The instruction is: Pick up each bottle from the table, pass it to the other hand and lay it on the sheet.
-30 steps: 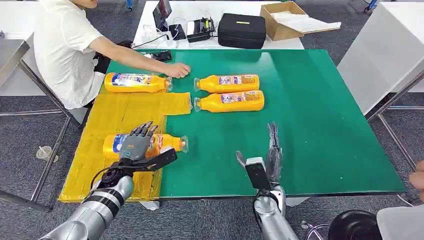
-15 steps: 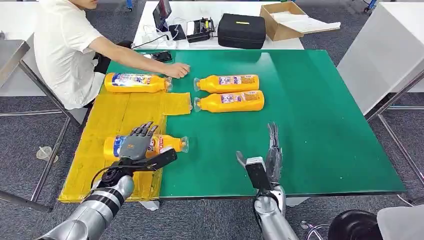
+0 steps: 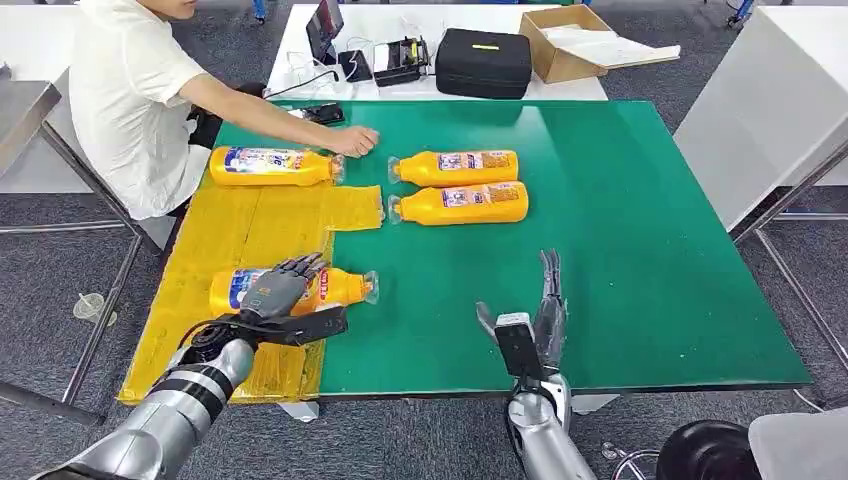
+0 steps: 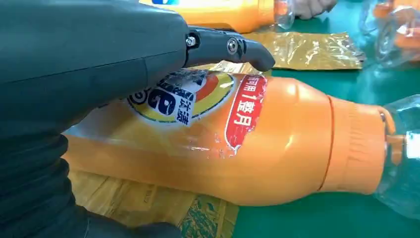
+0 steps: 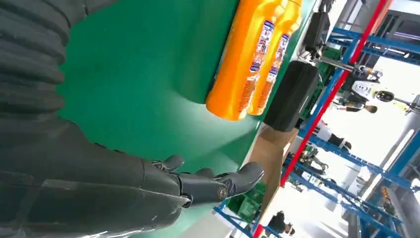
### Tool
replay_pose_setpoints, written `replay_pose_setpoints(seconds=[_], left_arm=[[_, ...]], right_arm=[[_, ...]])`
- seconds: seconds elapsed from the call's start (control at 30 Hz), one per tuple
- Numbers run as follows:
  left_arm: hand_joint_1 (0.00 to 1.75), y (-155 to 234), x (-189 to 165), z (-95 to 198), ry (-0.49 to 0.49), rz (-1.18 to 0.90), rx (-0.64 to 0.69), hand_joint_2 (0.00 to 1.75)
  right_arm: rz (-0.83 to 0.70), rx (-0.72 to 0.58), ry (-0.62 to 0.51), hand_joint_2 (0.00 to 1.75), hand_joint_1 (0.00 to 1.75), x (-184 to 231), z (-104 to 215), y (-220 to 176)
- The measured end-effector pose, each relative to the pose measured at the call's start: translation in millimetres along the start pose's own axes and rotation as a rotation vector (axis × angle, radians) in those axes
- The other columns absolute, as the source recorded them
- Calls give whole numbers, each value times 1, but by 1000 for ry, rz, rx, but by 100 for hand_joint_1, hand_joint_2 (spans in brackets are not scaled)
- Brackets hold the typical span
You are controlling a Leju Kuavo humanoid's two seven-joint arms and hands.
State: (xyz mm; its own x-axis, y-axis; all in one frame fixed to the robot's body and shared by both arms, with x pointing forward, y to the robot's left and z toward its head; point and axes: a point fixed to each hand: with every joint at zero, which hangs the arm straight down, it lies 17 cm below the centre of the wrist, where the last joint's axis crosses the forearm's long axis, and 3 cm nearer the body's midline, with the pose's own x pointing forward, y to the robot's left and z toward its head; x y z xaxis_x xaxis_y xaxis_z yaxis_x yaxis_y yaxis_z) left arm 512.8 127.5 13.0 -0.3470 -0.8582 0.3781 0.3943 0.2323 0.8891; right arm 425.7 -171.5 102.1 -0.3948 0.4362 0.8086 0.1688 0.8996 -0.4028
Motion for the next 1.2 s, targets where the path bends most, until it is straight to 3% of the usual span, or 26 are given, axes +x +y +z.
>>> replay_pose_setpoints(seconds=[0.17, 0.3, 0.37, 0.47, 0.63, 0.67, 0.9, 1.0, 1.1, 1.13, 1.2], left_arm=[[0, -6, 74, 27, -254, 247, 140, 175], [0, 4, 125, 57, -436, 397, 221, 175], [0, 17, 148, 73, -539, 487, 260, 175], [0, 28, 171, 91, -622, 574, 300, 175], [0, 49, 189, 108, -666, 632, 380, 175], [0, 53, 190, 110, -667, 640, 400, 175], [0, 75, 199, 111, -653, 828, 456, 175], [0, 84, 186, 104, -576, 1131, 467, 175], [0, 87, 180, 98, -518, 1333, 489, 175], [0, 87, 181, 98, -515, 1349, 491, 175], [0, 88, 183, 97, -508, 1380, 495, 175]], right_arm=[[-60, 9, 29, 175, 0, -3, 9, 2], [-313, 89, 53, 175, 0, 8, 15, 15], [-370, 126, 31, 175, 0, 19, 16, 19], [-388, 128, 4, 175, 0, 29, 13, 17], [-340, 92, -26, 175, 0, 37, 10, 9], [-338, 85, -27, 0, 0, 37, 9, 8], [-447, 30, -9, 0, 0, 42, 7, -3], [-575, 6, 29, 0, 0, 40, 7, -6], [-607, -34, 76, 0, 0, 34, 7, -12], [-609, -42, 79, 175, 0, 34, 6, -14], [-595, -57, 81, 175, 0, 34, 5, -17]])
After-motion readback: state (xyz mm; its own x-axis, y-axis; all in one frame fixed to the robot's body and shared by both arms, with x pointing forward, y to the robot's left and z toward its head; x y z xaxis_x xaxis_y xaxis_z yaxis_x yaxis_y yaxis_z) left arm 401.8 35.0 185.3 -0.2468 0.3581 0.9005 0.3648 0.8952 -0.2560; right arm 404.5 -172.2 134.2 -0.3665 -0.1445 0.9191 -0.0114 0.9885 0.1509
